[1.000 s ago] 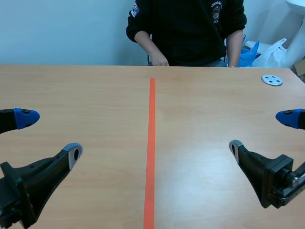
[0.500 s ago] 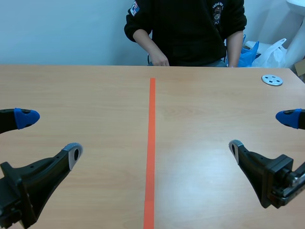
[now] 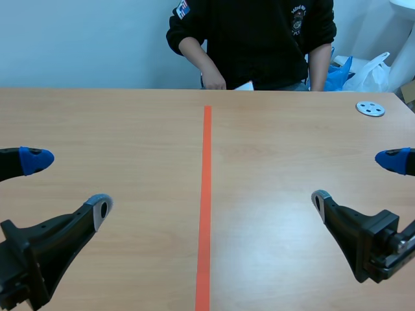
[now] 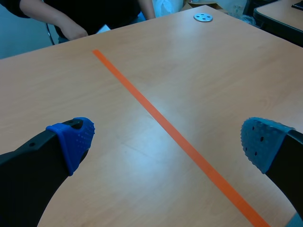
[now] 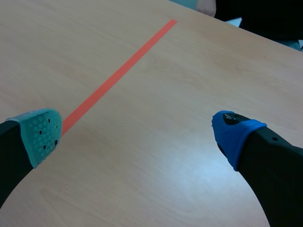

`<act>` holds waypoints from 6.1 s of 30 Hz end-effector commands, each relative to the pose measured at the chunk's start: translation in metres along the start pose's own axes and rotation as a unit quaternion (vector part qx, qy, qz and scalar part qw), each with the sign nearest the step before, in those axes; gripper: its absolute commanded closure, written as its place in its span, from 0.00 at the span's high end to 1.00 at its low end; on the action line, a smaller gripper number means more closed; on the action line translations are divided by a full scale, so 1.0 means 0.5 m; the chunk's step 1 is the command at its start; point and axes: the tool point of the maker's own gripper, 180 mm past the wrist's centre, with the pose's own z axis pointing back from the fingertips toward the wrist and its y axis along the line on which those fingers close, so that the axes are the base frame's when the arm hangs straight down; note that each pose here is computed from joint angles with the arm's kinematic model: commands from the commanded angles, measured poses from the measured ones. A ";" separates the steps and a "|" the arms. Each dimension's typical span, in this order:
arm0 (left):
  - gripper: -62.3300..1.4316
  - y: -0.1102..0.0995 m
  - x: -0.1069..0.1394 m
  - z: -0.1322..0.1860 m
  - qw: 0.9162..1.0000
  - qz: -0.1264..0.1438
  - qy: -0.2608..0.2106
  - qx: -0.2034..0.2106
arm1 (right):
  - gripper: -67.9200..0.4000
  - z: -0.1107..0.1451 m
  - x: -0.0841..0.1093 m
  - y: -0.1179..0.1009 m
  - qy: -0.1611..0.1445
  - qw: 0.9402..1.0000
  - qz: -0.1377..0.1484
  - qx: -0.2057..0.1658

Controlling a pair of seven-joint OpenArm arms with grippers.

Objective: Sort the leaf by its shape. The table is split by an orange tape line. A compound leaf with several leaflets goes to the left side, a simple leaf with one blade goes to the right side. Return to the home posture when a red brick is placed on the table.

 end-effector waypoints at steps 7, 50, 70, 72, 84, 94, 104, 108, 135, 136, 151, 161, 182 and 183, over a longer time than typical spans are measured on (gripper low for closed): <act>1.00 -0.007 0.018 -0.002 1.000 0.003 -0.017 -0.003 | 1.00 0.001 0.017 -0.004 -0.015 1.000 0.003 -0.004; 1.00 -0.007 0.018 -0.002 1.000 0.003 -0.017 -0.003 | 1.00 0.001 0.017 -0.004 -0.016 1.000 0.003 -0.004; 1.00 0.011 -0.009 -0.036 1.000 -0.018 -0.012 -0.010 | 1.00 0.001 0.017 -0.004 -0.016 1.000 0.003 -0.004; 1.00 0.021 -0.028 -0.045 1.000 -0.014 -0.005 -0.009 | 1.00 0.001 0.017 -0.004 -0.015 1.000 0.003 -0.004; 1.00 0.036 -0.121 -0.143 0.999 0.008 -0.006 -0.032 | 1.00 0.001 0.018 -0.005 -0.016 1.000 0.001 -0.004; 1.00 0.000 -0.141 -0.253 0.996 0.012 -0.036 -0.078 | 1.00 0.000 0.018 -0.005 -0.017 1.000 0.002 -0.005; 1.00 -0.042 -0.174 -0.321 0.992 -0.010 -0.029 -0.119 | 1.00 0.000 0.018 -0.005 -0.017 1.000 0.002 -0.005; 1.00 -0.051 -0.190 -0.338 0.993 -0.022 -0.024 -0.116 | 1.00 0.000 0.018 -0.005 -0.017 1.000 0.002 -0.005; 0.25 -0.082 -0.220 -0.384 0.992 -0.060 -0.009 -0.115 | 1.00 0.000 0.020 -0.006 -0.019 1.000 0.002 -0.005; 0.19 -0.081 -0.219 -0.384 0.992 -0.060 -0.009 -0.115 | 1.00 0.000 0.020 -0.006 -0.019 1.000 0.002 -0.005; 0.09 -0.038 -0.106 -0.396 0.993 0.005 -0.096 -0.070 | 1.00 0.000 0.020 -0.006 -0.019 1.000 0.002 -0.005; 0.09 0.236 -0.062 -0.345 0.975 0.036 -0.118 0.184 | 1.00 0.000 0.020 -0.006 -0.019 1.000 0.002 -0.005; 0.09 0.450 -0.172 -0.214 0.942 0.029 -0.040 0.331 | 1.00 0.000 0.020 -0.005 -0.019 1.000 0.001 -0.004; 0.09 0.451 -0.177 -0.212 0.942 0.030 -0.037 0.333 | 1.00 0.000 0.020 -0.005 -0.019 1.000 0.001 -0.004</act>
